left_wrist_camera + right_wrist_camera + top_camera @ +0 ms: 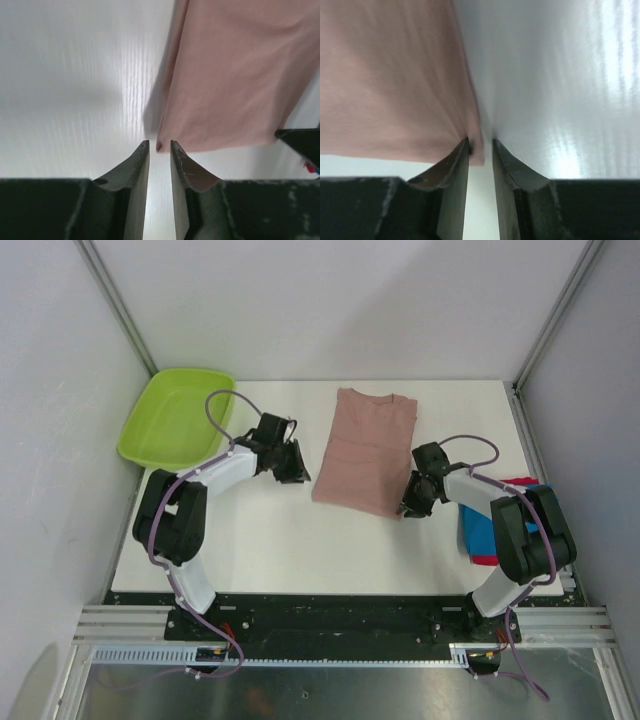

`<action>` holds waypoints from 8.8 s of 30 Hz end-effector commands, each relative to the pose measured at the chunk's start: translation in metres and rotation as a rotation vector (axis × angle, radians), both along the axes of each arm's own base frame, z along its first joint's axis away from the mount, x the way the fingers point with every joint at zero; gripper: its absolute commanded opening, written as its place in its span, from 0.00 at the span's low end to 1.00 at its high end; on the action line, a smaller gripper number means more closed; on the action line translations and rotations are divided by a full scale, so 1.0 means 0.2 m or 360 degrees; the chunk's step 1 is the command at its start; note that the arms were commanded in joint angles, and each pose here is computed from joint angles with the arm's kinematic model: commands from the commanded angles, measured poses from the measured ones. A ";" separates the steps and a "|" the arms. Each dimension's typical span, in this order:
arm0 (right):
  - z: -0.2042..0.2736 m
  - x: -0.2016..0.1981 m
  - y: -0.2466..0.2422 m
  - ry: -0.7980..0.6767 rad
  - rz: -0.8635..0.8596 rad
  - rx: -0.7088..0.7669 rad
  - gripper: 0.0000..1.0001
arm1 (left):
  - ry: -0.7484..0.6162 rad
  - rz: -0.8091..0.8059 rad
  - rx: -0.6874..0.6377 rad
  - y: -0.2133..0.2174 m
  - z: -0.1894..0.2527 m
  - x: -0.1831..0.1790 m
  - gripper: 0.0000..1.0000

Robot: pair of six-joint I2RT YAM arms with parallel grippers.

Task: Fold and stack the t-shirts
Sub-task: Fold the folded rectangular tshirt in 1/3 of the way, then grab one side of the 2/3 rectangular tshirt with both arms, then fold the long partially folded tshirt into a neat square

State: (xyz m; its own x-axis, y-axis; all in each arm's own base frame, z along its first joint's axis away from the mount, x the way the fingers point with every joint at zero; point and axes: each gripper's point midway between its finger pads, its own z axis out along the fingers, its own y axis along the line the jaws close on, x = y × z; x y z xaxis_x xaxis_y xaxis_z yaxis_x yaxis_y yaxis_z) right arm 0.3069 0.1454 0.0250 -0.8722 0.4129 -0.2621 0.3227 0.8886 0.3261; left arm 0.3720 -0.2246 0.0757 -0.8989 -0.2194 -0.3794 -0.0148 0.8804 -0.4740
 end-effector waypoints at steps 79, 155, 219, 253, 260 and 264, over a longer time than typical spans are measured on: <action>-0.04 -0.21 -0.16 -0.0020 -0.0031 -0.0399 0.00 | 0.0094 -0.0133 -0.0143 -0.12 -0.13 -0.39 0.39; 0.22 -0.53 -0.15 -0.0165 0.0128 -0.0181 0.00 | -0.0013 -0.0015 0.0028 -0.09 -0.10 -0.73 0.00; 0.53 1.37 -0.30 -0.0694 -0.0307 -0.0177 0.57 | -0.0503 0.0398 -0.0077 -0.09 0.30 1.04 0.45; 0.11 1.47 -0.15 -0.0489 -0.0147 -0.0126 0.20 | -0.0352 0.0315 -0.0201 -0.26 -0.11 1.07 0.13; 0.25 1.46 -0.17 -0.0537 -0.0134 -0.0135 0.29 | -0.0347 0.0389 -0.0180 -0.16 -0.10 1.08 0.15; 0.40 1.44 -0.20 -0.0565 -0.0124 -0.0144 0.37 | -0.0391 0.0369 -0.0219 -0.13 0.00 1.10 0.22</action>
